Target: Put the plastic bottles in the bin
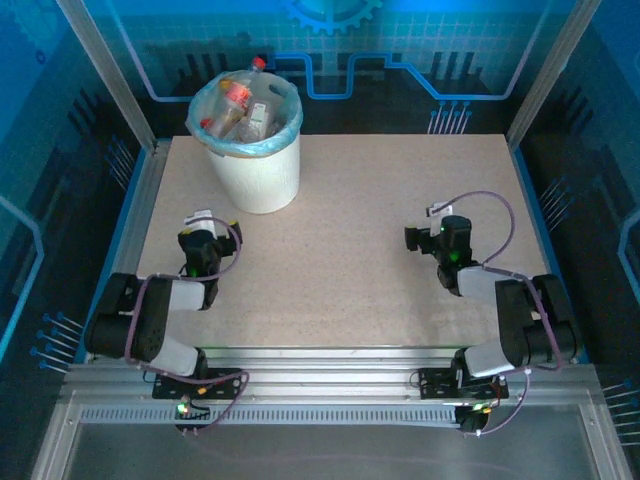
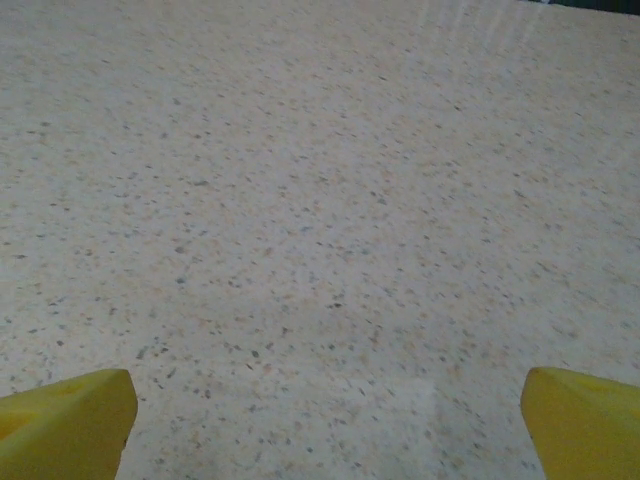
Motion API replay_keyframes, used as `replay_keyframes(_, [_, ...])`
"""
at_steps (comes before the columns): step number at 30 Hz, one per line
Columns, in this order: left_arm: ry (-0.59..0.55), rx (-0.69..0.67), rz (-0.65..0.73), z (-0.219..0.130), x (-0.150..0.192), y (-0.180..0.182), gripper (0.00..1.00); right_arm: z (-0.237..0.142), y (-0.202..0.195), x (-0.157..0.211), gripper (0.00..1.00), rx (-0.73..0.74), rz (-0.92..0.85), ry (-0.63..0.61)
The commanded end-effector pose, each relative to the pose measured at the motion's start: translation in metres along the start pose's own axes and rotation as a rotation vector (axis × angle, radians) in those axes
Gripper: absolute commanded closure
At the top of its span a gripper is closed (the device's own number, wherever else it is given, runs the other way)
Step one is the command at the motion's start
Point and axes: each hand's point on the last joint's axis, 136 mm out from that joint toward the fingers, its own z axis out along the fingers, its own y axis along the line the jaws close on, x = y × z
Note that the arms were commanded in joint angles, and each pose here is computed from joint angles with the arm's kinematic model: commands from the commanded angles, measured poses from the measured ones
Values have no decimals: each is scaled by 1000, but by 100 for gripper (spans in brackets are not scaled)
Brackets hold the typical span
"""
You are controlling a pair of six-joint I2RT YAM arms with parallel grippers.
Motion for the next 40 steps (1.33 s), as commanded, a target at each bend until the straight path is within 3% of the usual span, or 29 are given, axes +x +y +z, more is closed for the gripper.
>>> replay_keyframes(1, [-79, 144, 30, -2, -12, -23, 1, 1, 3, -14, 0, -91, 21, -103])
replay_keyframes(5, [-33, 52, 9, 8, -13, -10, 1, 2, 3, -15, 0, -73, 9, -104])
replay_keyframes(40, [-36, 72, 18, 8, -13, -14, 1, 2, 3, -15, 0, -74, 9, -104])
